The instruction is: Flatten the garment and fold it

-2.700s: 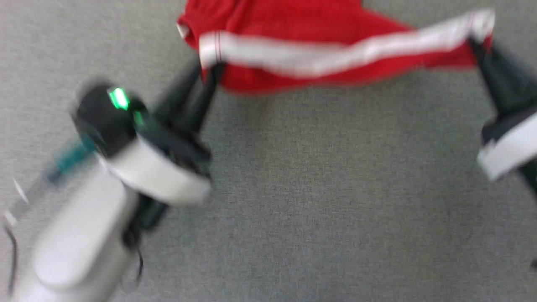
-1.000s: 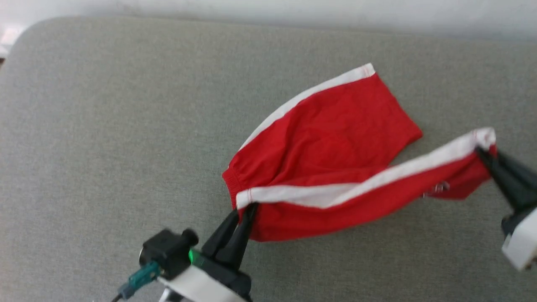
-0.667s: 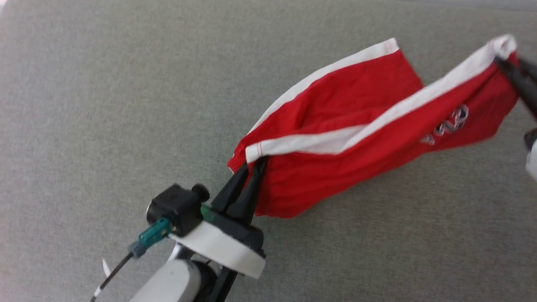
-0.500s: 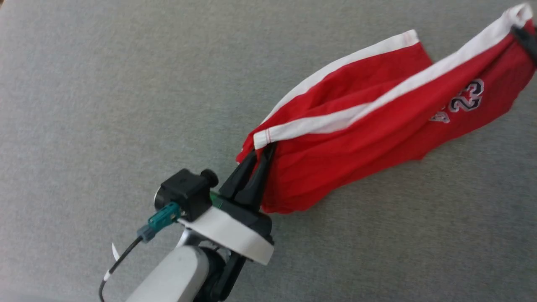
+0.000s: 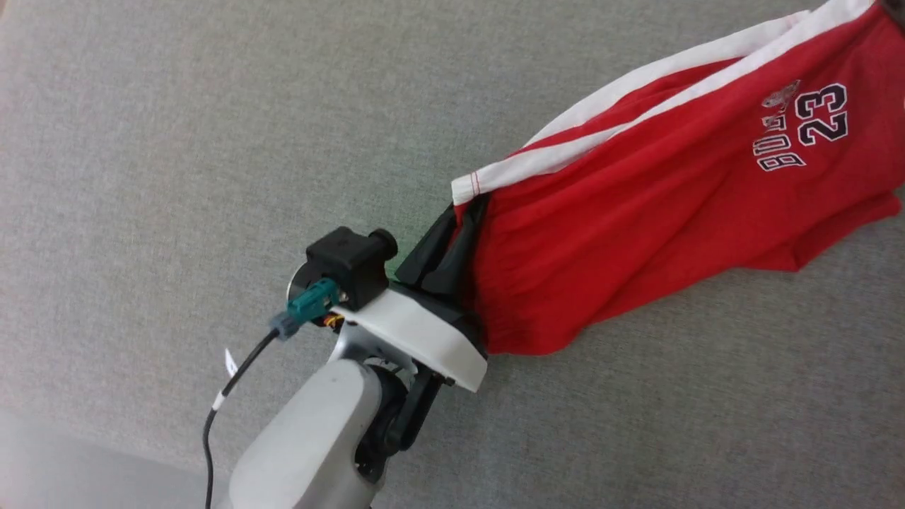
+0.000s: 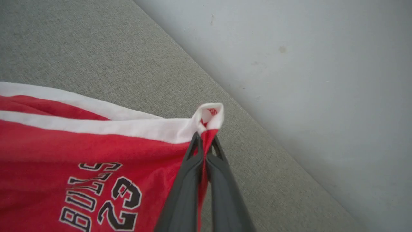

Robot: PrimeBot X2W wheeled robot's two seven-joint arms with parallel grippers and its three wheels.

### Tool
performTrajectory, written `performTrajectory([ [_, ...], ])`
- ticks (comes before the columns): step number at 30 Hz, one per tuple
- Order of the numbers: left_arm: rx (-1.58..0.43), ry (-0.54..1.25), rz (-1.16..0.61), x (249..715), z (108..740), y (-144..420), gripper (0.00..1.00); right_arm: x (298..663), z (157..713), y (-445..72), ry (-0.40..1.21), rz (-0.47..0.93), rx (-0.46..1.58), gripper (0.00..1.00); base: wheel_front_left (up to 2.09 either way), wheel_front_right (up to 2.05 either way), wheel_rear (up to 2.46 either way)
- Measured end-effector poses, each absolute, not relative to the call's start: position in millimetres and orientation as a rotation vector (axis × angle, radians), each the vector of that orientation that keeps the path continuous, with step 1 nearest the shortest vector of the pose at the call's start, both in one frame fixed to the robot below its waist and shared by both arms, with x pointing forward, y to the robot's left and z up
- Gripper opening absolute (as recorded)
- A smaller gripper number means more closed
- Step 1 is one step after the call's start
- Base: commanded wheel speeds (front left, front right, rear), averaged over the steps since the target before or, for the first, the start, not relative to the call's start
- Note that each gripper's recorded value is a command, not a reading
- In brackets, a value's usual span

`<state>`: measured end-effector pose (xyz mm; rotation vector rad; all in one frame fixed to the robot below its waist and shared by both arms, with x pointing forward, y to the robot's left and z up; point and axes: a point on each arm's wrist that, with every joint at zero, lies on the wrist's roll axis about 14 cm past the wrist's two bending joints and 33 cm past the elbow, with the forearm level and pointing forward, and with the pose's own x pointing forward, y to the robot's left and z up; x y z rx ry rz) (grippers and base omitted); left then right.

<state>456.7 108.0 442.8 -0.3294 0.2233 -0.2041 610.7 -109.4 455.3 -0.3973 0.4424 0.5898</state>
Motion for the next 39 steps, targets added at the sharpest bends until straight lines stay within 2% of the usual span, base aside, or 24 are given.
performTrajectory([
  [8,-0.344,0.314,-0.135,458.6,413.4,118.4,0.0,612.9,405.9,-97.1,0.528,0.63,-0.367,0.02,0.0,0.0,0.0],
  [10,-0.339,0.343,-0.12,457.6,406.5,121.1,0.23,612.2,398.2,-94.9,0.542,0.637,-0.358,0.07,0.0,0.0,0.0],
  [13,-0.349,0.367,-0.114,458.5,402.3,120.8,0.48,610.6,390.4,-93.8,0.559,0.642,-0.351,0.33,0.0,0.0,0.0],
  [14,-0.35,0.373,-0.112,458.3,401.4,120.4,1.0,610.4,388.8,-95.0,0.566,0.639,-0.347,0.47,0.0,0.0,0.0],
  [15,-0.354,0.373,-0.112,458.4,401.7,119.7,1.0,610.4,387.2,-96.6,0.572,0.635,-0.347,0.9,0.0,0.0,0.0],
  [16,-0.356,0.371,-0.11,458.7,402.1,119.6,1.0,610.3,386.1,-98.0,0.576,0.631,-0.348,1.0,0.0,0.0,0.0],
  [22,-0.365,0.344,-0.103,461.0,409.2,120.4,1.0,610.4,391.8,-104.4,0.569,0.608,-0.324,1.0,0.0,0.0,0.0],
  [27,-0.362,0.269,-0.082,464.6,431.2,128.1,1.0,611.7,419.4,-106.7,0.495,0.587,-0.281,1.0,0.0,0.0,0.0],
  [34,-0.309,0.132,-0.007,449.9,473.1,156.3,1.0,600.2,480.6,-118.1,0.288,0.531,-0.187,1.0,0.0,0.0,0.0],
  [39,-0.269,0.091,0.059,418.6,488.3,172.8,1.0,566.8,518.8,-127.5,0.129,0.466,-0.091,1.0,0.0,0.0,0.0],
])
